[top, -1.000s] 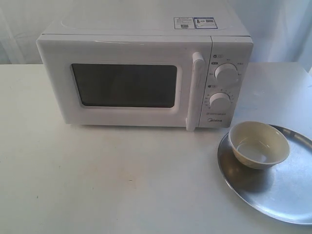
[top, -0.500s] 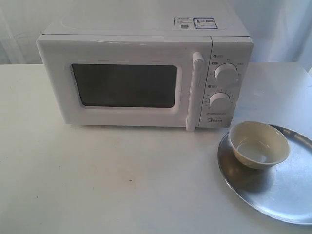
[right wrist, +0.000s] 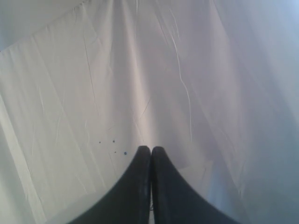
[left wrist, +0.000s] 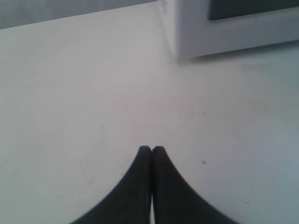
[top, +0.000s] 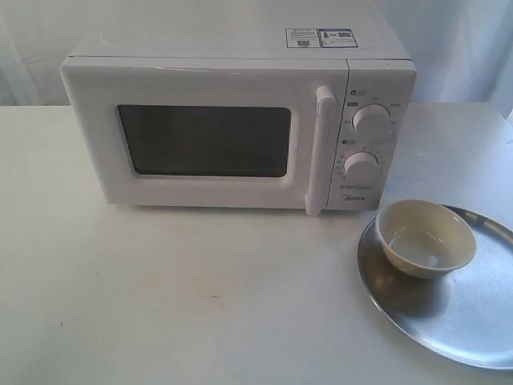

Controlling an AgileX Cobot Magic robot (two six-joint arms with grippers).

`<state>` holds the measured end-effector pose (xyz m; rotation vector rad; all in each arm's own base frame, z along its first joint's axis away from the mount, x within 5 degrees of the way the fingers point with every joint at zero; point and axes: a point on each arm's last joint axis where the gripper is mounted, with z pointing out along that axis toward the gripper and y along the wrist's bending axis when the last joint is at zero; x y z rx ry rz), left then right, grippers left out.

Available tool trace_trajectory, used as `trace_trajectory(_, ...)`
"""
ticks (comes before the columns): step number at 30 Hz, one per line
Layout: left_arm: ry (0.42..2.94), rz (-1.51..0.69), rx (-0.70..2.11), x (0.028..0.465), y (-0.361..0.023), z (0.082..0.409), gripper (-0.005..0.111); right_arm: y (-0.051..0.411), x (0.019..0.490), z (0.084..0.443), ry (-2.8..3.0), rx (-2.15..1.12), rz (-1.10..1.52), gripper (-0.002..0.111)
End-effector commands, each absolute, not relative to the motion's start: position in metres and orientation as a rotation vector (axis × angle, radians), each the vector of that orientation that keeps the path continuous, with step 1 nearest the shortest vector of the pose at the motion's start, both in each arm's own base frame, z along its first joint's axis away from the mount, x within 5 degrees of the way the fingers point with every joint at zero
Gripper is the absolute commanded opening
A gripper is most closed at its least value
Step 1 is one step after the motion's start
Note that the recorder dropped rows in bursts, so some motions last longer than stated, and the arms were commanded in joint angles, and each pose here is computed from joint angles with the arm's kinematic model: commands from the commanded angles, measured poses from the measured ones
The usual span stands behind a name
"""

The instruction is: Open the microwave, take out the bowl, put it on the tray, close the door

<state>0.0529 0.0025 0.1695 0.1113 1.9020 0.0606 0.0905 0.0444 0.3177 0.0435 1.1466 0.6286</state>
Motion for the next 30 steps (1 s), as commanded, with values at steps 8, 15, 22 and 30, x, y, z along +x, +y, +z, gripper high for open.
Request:
trace_trajectory(8, 1.931, 0.018, 0.065, 0.052, 0.0, 0.166, 0.0, 0.043, 0.09, 0.317, 1.14, 0.044, 0.62, 0.0)
trace_trajectory(15, 1.941, 0.136, 0.018, 0.051, 0.006, 0.166, 0.0, 0.043, 0.09, 0.317, 1.141, 0.043, 0.621, 0.0)
trace_trajectory(22, 1.922, 0.192, 0.161, 0.052, 0.003, 0.167, 0.0, 0.043, 0.09, 0.317, 1.139, 0.041, 0.62, 0.0)
trace_trajectory(30, 1.922, 0.192, 0.164, 0.052, 0.003, 0.167, 0.0, 0.043, 0.09, 0.317, 1.138, 0.043, 0.62, 0.0)
